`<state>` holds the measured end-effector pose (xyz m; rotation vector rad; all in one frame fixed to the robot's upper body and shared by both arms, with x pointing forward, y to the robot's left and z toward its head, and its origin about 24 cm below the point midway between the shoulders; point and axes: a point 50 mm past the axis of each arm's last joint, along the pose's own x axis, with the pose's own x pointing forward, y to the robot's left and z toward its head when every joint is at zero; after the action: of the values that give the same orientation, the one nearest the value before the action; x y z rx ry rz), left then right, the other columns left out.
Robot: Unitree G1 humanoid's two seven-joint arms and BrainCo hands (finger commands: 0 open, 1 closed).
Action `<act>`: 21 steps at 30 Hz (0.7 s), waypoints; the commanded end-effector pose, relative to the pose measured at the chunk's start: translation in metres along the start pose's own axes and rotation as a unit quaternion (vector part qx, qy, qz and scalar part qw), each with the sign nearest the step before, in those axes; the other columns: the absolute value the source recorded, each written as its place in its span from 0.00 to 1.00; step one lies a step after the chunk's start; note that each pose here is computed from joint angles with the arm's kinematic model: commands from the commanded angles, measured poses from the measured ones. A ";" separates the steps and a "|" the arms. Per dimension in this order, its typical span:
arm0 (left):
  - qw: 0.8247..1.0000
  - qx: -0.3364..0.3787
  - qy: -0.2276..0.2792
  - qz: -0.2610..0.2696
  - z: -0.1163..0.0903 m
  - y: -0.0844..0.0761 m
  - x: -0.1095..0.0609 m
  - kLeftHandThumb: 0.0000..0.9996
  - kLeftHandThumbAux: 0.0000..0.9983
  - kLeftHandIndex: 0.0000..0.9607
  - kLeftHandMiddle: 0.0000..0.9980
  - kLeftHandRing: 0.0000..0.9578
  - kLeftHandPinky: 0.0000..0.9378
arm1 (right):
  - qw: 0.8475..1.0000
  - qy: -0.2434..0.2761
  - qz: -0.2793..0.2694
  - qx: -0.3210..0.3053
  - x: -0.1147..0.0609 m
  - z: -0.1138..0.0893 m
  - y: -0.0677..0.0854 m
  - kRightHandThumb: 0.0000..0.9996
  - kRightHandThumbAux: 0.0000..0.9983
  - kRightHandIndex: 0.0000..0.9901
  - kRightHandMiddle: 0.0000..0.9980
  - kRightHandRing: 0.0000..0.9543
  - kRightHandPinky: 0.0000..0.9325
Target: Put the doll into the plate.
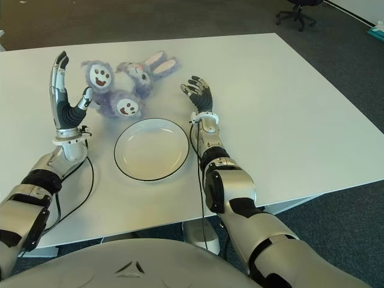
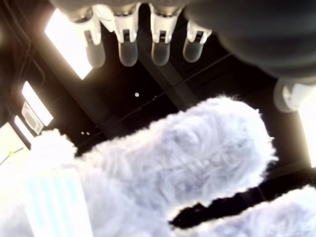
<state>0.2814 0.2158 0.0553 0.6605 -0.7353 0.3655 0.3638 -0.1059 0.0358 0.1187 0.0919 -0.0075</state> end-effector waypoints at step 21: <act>0.995 -0.043 0.040 -0.075 0.007 -0.032 -0.025 0.35 0.22 0.00 0.06 0.06 0.06 | 0.987 0.157 -0.019 0.010 -0.035 -0.071 -0.008 0.31 0.79 0.20 0.24 0.27 0.29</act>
<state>0.2918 0.1944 0.0572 0.6152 -0.7362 0.2684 0.3637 -0.1045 0.0361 0.1195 0.0910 -0.0017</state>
